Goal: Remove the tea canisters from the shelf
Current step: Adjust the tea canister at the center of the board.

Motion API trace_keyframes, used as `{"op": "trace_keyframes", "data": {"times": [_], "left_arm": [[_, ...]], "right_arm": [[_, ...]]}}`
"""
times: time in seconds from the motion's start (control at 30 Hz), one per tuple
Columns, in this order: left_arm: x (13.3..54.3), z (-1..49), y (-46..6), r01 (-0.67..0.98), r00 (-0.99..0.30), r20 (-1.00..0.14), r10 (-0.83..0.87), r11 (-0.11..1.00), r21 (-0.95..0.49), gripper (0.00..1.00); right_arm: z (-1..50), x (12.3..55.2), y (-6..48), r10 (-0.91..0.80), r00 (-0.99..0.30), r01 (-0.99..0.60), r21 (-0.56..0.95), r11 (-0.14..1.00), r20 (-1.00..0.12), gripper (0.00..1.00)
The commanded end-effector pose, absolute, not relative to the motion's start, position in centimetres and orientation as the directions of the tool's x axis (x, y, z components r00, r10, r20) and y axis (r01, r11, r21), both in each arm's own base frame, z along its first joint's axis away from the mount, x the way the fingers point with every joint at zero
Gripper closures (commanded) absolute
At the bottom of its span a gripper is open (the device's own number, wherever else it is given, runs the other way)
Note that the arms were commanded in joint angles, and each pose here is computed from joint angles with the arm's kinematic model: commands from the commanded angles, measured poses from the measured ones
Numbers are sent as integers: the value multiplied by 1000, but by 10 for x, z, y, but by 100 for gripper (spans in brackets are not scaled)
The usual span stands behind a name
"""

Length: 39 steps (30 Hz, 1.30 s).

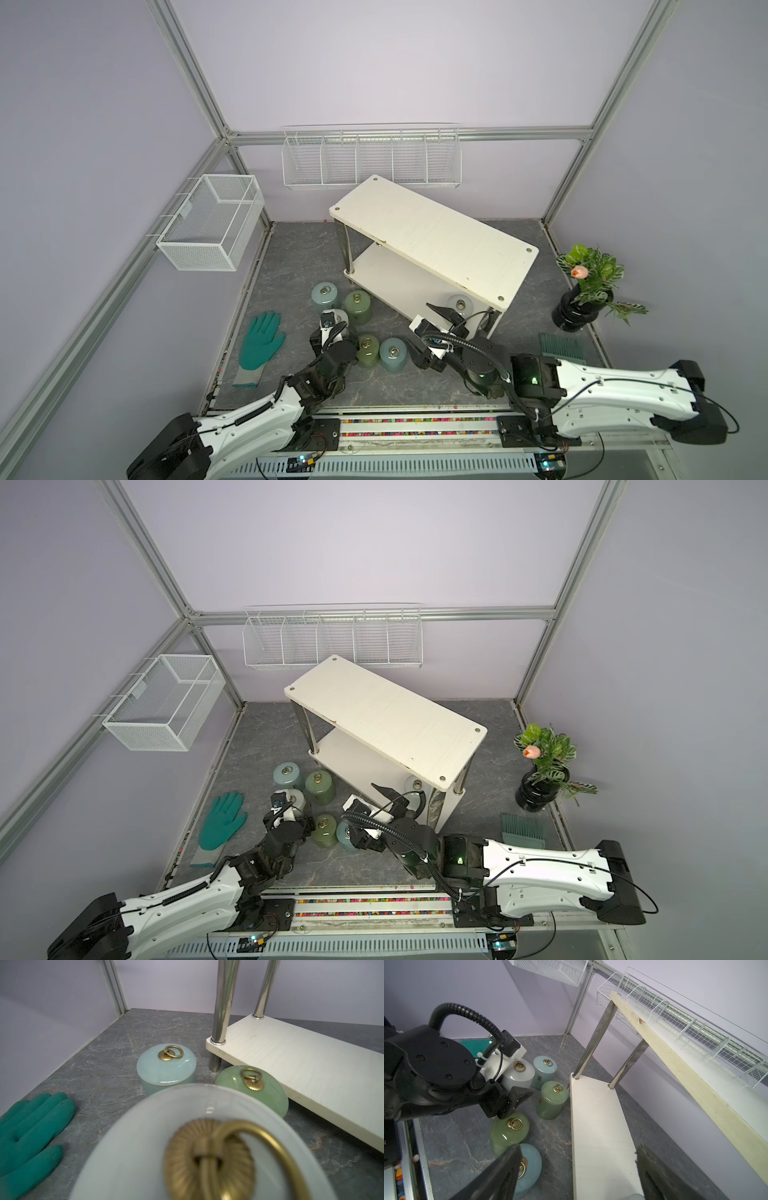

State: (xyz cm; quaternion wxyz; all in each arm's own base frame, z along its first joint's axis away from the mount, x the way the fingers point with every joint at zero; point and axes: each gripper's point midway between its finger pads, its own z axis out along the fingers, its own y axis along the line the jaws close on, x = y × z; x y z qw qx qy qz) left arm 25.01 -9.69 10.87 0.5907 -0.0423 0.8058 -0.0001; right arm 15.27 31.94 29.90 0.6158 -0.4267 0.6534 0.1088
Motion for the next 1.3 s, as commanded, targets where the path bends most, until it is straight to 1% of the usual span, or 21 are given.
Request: {"op": "trace_keyframes", "data": {"times": [0.0, 0.17, 0.33, 0.6, 0.87, 1.27], "left_arm": [[255, 128, -90, -148, -200, -961, -193, 975, -165, 29], [254, 131, -77, -230, -178, -959, -218, 957, -175, 28], [253, 135, -69, -268, -153, -957, -246, 942, -199, 28], [269, 131, -67, -375, -163, -956, -242, 912, -167, 26], [285, 106, -64, -414, -187, -940, -285, 891, -188, 25], [297, 60, -83, -368, -290, -927, -237, 922, -120, 25]], "right_arm": [[303, 153, 319, -393, 121, -691, -362, 625, -912, 11], [302, 153, 319, -396, 119, -691, -362, 626, -911, 11], [302, 155, 321, -397, 120, -691, -364, 624, -910, 11], [301, 155, 321, -401, 118, -692, -365, 623, -909, 11], [303, 157, 315, -404, 114, -683, -367, 632, -908, 11], [302, 158, 318, -413, 114, -682, -374, 629, -904, 11]]}}
